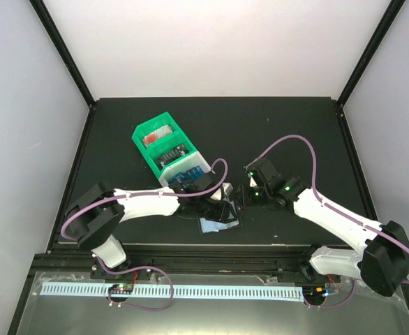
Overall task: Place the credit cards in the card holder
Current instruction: Insert the credit card into the card holder.
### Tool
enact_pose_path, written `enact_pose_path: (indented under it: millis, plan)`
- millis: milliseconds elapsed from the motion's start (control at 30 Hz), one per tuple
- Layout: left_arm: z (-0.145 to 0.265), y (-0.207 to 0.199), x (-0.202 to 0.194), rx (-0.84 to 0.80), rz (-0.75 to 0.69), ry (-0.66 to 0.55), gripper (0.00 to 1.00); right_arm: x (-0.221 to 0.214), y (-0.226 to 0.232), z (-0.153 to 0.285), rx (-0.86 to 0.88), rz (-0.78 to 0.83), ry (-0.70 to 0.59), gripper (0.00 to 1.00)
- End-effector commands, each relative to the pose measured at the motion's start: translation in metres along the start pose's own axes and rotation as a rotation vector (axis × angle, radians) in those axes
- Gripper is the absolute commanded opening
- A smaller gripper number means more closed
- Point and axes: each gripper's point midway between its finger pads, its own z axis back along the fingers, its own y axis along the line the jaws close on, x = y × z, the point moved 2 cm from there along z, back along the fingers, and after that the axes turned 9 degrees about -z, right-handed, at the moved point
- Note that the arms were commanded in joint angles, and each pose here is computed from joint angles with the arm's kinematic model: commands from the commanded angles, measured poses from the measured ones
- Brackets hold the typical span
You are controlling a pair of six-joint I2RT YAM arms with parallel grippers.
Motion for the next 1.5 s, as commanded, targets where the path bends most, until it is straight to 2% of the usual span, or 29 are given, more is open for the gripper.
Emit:
enact_pose_path:
  millis: [0, 233, 367, 467, 700, 967, 1133, 1267, 1467]
  plan:
    - [0.004, -0.021, 0.016, -0.056, -0.057, -0.045, 0.49, 0.011, 0.003, 0.011, -0.002, -0.002, -0.049, 0.42]
    - [0.009, -0.027, 0.019, -0.058, -0.084, -0.07, 0.48, 0.015, -0.01, 0.016, -0.08, -0.036, -0.087, 0.42]
    - [0.011, -0.028, 0.023, -0.053, -0.1, -0.085, 0.39, 0.017, -0.012, 0.019, -0.091, -0.039, -0.107, 0.41]
    - [0.006, -0.025, 0.022, -0.046, -0.093, -0.071, 0.34, 0.014, -0.012, 0.013, -0.093, -0.035, -0.08, 0.37]
    - [-0.004, -0.018, 0.018, -0.027, -0.078, -0.046, 0.33, 0.003, -0.016, -0.002, -0.099, -0.026, -0.009, 0.28]
    - [-0.015, -0.013, 0.016, -0.019, -0.068, -0.021, 0.33, -0.009, 0.0, -0.012, 0.0, 0.042, 0.086, 0.26]
    - [-0.02, -0.015, 0.021, -0.013, -0.07, -0.015, 0.32, -0.01, -0.02, -0.018, -0.113, 0.008, 0.087, 0.26]
    - [-0.023, -0.004, 0.02, 0.054, -0.049, -0.006, 0.28, -0.008, -0.03, -0.017, -0.18, -0.005, 0.067, 0.26]
    - [-0.008, -0.002, 0.021, 0.094, -0.047, -0.042, 0.27, -0.005, -0.017, -0.012, -0.116, 0.021, 0.064, 0.26]
